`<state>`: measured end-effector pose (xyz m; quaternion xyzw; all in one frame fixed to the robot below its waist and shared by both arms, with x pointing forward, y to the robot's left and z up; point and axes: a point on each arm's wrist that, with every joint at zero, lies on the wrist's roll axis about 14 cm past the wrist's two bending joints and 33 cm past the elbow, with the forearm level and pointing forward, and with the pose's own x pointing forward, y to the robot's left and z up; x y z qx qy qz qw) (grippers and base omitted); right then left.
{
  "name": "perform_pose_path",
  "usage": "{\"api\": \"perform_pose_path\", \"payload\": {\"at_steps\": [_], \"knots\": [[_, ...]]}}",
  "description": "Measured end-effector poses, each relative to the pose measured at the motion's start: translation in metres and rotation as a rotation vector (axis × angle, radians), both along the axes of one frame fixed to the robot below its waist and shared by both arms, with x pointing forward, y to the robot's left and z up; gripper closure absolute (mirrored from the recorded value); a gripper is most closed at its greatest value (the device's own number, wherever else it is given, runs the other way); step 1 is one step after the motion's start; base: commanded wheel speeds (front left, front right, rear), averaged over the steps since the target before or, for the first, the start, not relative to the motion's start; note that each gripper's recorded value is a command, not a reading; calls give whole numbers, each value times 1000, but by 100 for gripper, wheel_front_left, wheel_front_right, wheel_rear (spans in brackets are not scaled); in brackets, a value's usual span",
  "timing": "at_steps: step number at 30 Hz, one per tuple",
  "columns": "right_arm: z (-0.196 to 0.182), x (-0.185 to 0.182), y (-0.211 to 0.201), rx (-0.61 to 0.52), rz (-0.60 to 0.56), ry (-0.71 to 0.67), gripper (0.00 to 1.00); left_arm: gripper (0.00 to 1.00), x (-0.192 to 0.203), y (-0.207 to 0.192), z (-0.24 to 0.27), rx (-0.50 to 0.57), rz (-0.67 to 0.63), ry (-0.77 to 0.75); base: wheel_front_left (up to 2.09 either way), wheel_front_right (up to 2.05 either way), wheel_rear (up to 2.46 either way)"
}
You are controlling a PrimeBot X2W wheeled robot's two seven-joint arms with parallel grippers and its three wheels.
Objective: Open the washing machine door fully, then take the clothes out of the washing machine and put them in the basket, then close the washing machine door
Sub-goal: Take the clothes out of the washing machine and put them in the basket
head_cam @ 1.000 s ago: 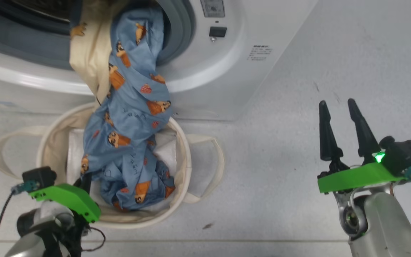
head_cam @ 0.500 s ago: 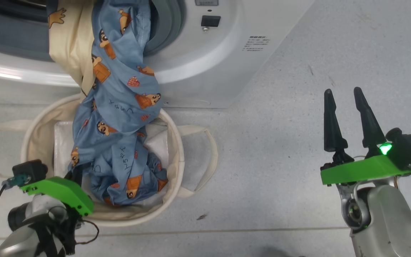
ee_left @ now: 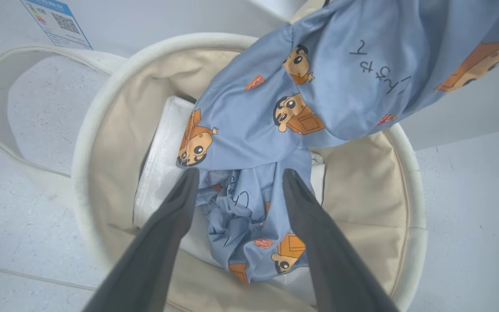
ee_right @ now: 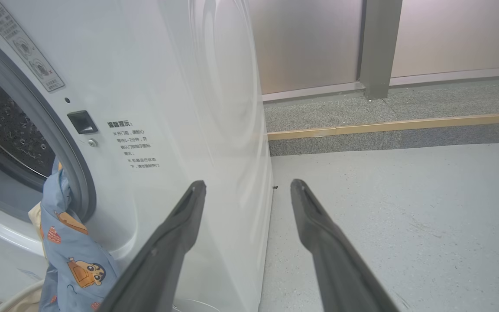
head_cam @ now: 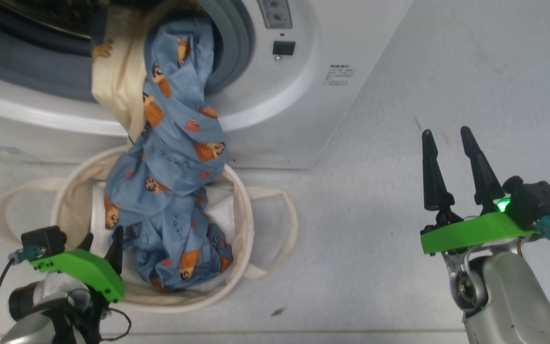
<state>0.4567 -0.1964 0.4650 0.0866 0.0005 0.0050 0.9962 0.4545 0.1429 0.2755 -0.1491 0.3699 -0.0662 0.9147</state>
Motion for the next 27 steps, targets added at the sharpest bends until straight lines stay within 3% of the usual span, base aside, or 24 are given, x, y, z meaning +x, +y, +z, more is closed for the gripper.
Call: {"api": "perform_pose_path", "payload": {"at_steps": [9, 21, 27], "knots": [[21, -11, 16, 40, 38, -40, 0, 0, 44, 25, 100, -70, 86, -314, 0, 0, 0], [34, -43, 34, 82, 77, -52, 0, 0, -2, 64, 183, 11, 117, -606, 0, 0, 0], [42, -58, 34, 85, 76, -71, 0, 0, -37, 64, 193, 32, 122, -649, 0, 0, 0]]}}
